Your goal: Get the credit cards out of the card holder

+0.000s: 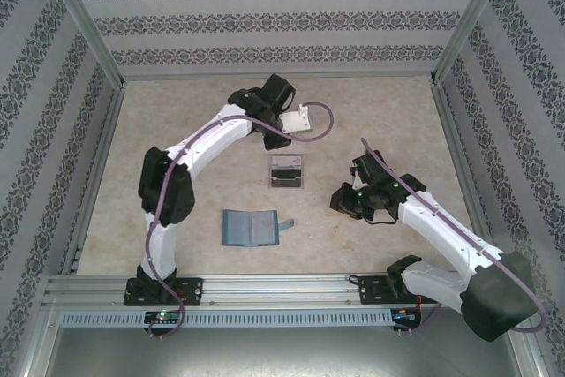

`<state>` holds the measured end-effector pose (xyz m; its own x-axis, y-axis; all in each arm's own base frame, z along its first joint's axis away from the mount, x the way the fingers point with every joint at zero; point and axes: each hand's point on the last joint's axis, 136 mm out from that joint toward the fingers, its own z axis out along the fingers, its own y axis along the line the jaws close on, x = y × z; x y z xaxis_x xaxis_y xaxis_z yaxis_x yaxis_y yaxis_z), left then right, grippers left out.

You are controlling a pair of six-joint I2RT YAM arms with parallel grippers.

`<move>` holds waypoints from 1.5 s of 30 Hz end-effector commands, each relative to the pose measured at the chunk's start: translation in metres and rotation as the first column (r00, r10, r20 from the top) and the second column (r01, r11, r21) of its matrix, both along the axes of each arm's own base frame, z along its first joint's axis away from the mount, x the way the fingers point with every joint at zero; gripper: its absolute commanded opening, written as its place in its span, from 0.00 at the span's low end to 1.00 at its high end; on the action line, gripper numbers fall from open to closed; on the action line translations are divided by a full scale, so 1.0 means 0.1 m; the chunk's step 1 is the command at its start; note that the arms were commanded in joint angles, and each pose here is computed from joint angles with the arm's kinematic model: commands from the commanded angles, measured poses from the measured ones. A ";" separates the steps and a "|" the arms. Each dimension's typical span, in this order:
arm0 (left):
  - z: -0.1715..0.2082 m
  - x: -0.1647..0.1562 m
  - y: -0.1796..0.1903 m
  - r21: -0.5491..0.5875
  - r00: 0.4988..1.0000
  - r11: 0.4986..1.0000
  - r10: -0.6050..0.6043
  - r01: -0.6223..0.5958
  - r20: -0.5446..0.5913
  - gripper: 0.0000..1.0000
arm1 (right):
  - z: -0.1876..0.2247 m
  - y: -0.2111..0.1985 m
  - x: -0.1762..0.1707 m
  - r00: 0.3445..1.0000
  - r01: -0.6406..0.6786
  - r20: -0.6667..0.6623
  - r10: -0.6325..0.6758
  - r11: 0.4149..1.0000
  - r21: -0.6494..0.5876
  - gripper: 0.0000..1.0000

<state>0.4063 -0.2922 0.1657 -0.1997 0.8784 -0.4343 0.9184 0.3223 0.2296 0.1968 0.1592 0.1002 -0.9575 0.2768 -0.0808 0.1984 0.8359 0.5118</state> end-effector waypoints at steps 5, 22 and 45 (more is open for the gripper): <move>0.37 -0.04 0.14 -0.303 0.912 0.862 0.404 -0.405 -0.071 0.22 | 0.13 0.31 0.09 0.997 -0.062 0.037 0.061 0.998 0.027 0.26; -0.21 -1.01 0.41 -0.215 0.564 0.542 0.637 -0.813 -0.526 0.39 | -0.05 1.24 0.02 0.970 -0.241 0.000 0.242 0.967 0.085 0.26; -0.87 -1.94 0.48 0.006 0.225 0.358 0.599 -0.934 -0.769 0.37 | -0.80 1.32 -0.07 0.953 -0.265 -0.150 0.265 0.964 0.017 0.24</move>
<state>0.2159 -0.2271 0.0705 -0.9872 -0.0800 -0.1379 -0.0058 0.8824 -0.4705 0.1959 0.2907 0.0289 -0.9982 0.0175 0.0572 0.0437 0.8660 0.4981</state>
